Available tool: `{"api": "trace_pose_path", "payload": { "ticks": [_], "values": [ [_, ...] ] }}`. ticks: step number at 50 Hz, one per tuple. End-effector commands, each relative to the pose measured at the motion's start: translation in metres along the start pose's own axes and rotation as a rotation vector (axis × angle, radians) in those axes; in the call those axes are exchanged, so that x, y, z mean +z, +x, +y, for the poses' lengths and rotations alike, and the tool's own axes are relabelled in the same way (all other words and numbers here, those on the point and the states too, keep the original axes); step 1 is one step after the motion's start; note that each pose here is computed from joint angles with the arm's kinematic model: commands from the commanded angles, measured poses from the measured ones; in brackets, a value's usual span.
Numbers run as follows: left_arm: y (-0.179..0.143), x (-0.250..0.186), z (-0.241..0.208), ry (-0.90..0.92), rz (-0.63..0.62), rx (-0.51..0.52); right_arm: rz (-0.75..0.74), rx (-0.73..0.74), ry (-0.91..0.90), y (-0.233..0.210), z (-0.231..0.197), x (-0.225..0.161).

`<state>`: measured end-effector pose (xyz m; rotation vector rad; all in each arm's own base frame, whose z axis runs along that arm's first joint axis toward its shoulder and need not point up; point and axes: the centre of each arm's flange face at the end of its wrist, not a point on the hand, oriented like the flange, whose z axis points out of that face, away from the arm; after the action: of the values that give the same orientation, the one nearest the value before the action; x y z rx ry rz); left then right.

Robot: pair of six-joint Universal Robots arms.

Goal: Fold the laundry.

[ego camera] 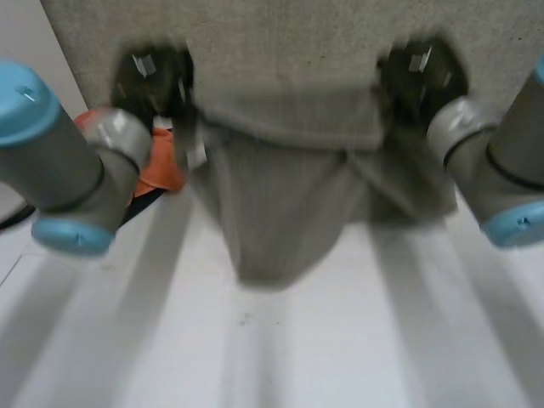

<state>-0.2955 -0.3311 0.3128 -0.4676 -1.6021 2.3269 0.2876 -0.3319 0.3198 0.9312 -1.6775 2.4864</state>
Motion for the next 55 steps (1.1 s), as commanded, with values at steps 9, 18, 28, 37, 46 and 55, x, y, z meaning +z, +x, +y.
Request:
{"api": "trace_pose_path", "payload": {
  "ticks": [9, 18, 28, 37, 46, 55],
  "values": [
    [-0.008, -0.025, -0.029, 0.019, 0.026, -0.042, -0.262, 0.071, 0.041, 0.012, -0.006, 0.005],
    [0.021, -0.089, 0.044, -0.25, 0.157, -0.066, -0.621, -0.15, -0.362, -0.043, 0.07, -0.04],
    [0.032, -0.112, 0.082, -0.347, 0.188, -0.029, -0.433, -0.192, -0.369, -0.07, 0.113, -0.025],
    [0.022, -0.103, 0.047, -0.275, 0.162, -0.027, -0.156, 0.19, -0.256, -0.015, 0.065, -0.038],
    [0.018, -0.103, 0.008, -0.216, 0.154, -0.046, -0.165, 0.425, -0.61, -0.014, 0.075, -0.117],
    [0.024, -0.101, -0.015, -0.192, 0.168, -0.081, -0.283, 0.559, -0.694, -0.067, 0.096, -0.174]
  ]
}}
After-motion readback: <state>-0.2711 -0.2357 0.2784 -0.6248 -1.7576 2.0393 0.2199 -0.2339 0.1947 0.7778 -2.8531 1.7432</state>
